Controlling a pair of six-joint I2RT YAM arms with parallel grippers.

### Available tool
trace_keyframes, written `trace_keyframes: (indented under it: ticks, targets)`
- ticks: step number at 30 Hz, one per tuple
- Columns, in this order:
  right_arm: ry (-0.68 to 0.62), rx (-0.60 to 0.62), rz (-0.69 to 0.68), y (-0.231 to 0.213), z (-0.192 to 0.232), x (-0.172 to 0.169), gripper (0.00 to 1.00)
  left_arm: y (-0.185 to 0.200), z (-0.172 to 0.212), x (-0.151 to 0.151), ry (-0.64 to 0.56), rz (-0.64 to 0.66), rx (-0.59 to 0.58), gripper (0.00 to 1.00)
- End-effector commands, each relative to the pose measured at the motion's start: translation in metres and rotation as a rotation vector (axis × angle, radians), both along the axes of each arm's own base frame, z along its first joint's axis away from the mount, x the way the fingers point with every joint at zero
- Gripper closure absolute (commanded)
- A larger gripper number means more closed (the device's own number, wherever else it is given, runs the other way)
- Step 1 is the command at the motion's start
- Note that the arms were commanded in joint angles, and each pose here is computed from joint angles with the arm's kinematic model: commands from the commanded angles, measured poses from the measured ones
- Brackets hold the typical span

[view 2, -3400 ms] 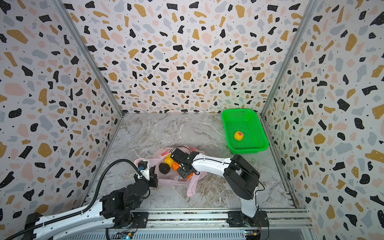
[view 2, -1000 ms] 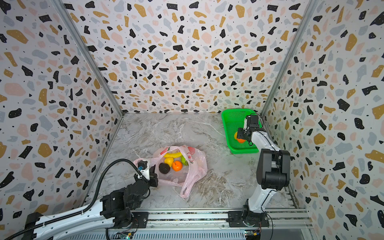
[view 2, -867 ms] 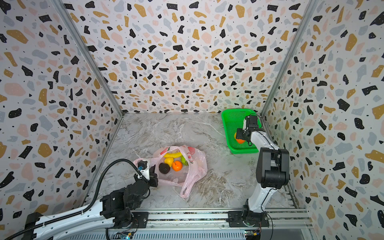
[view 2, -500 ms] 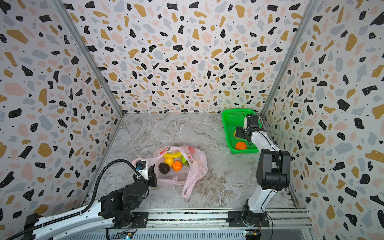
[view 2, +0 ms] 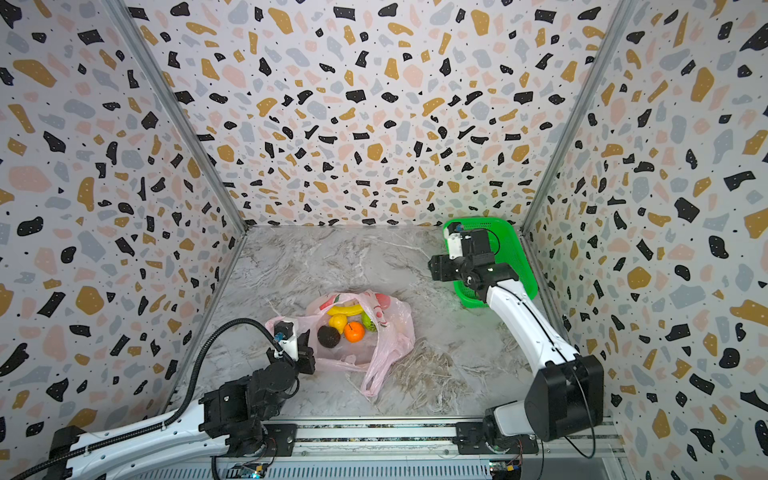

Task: Untie the knot of the plastic bag and take out the fruit
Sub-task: 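Move the empty right gripper back over the bag mouth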

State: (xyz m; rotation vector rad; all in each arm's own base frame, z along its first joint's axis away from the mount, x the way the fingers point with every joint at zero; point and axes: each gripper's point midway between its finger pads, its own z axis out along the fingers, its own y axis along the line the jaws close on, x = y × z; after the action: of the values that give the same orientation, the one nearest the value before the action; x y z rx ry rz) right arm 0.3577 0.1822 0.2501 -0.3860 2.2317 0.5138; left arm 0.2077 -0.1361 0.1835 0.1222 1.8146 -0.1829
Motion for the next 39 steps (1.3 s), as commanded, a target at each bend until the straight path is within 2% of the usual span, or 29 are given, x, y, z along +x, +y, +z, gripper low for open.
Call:
trace_keyframes:
  ticks: [1,8,15,21,28,33,39]
  targets:
    - [0.07,0.07,0.135,0.045,0.009,-0.061,0.22,0.003,-0.002,0.0,-0.006,0.019,-0.002,1.0]
    - [0.116,0.123,0.393,0.135,0.019,-0.149,0.23,0.001,-0.003,0.001,-0.004,0.016,0.007,1.0]
    - [0.121,0.078,0.547,0.187,0.01,-0.192,0.23,0.002,0.001,0.001,-0.013,0.021,0.003,1.0]
    - [0.085,-0.036,0.585,0.209,-0.019,-0.2,0.24,0.002,0.004,0.001,-0.016,0.022,0.0,1.0]
    - [0.065,-0.156,0.56,0.209,-0.054,-0.189,0.29,0.003,0.004,0.001,-0.016,0.022,-0.003,1.0]
    - [0.064,-0.186,0.546,0.21,-0.068,-0.185,0.32,0.003,0.004,0.001,-0.016,0.022,-0.004,1.0]
    - [0.079,-0.263,0.534,0.201,-0.093,-0.187,0.33,0.004,0.004,0.001,-0.017,0.024,-0.008,1.0]
